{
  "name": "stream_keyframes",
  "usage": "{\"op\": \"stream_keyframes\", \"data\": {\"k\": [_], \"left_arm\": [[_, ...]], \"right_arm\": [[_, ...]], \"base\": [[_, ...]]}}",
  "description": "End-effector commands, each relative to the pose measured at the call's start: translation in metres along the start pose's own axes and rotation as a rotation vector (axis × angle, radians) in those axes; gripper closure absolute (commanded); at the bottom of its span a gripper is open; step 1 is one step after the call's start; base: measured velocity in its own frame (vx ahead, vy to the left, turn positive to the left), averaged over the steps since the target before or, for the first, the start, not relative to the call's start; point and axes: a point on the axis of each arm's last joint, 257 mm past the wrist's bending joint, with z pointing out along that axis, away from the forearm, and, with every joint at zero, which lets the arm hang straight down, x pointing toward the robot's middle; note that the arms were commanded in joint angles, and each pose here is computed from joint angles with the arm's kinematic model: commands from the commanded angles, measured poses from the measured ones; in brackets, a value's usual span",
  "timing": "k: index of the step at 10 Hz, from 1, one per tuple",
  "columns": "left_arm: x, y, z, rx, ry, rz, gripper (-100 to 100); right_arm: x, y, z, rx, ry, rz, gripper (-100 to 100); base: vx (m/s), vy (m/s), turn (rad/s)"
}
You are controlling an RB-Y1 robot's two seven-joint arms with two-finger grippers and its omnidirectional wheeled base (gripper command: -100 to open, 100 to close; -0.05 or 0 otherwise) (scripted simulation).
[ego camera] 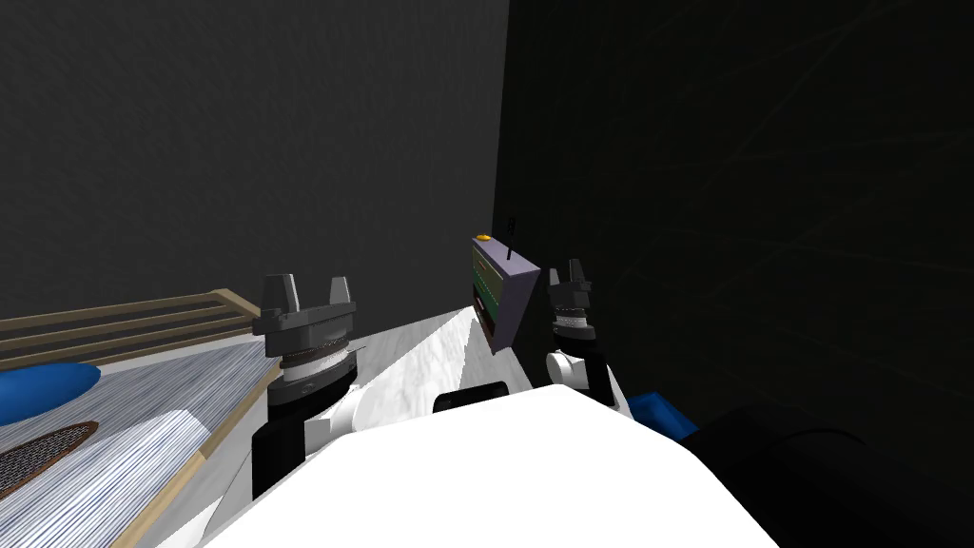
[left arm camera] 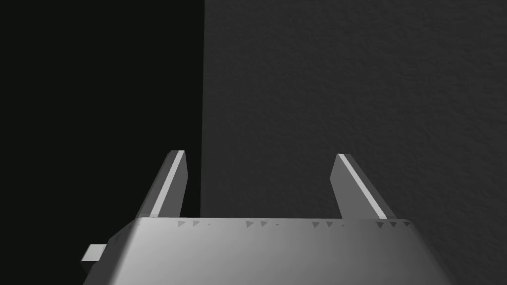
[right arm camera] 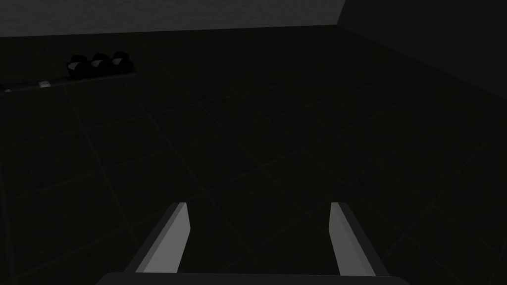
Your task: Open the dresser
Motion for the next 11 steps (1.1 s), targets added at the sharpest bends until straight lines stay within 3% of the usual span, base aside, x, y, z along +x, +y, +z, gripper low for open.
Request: {"op": "stream_keyframes", "data": {"k": [1, 9, 10, 11], "left_arm": [[0.0, 0.0, 0.0, 0.0, 0.0, 0.0, 0], [0.0, 0.0, 0.0, 0.0, 0.0, 0.0, 0], [0.0, 0.0, 0.0, 0.0, 0.0, 0.0, 0], [0.0, 0.0, 0.0, 0.0, 0.0, 0.0, 0]], "right_arm": [[0.0, 0.0, 0.0, 0.0, 0.0, 0.0, 0], [0.0, 0.0, 0.0, 0.0, 0.0, 0.0, 0], [0.003, -0.016, -0.002, 0.045, 0.04, -0.04, -100], [0.003, -0.026, -0.004, 0.073, 0.058, -0.063, -100]], "base": [[0.0, 0.0, 0.0], [0.0, 0.0, 0.0], [0.034, 0.04, 0.064], [0.045, 0.076, 0.069]]}}
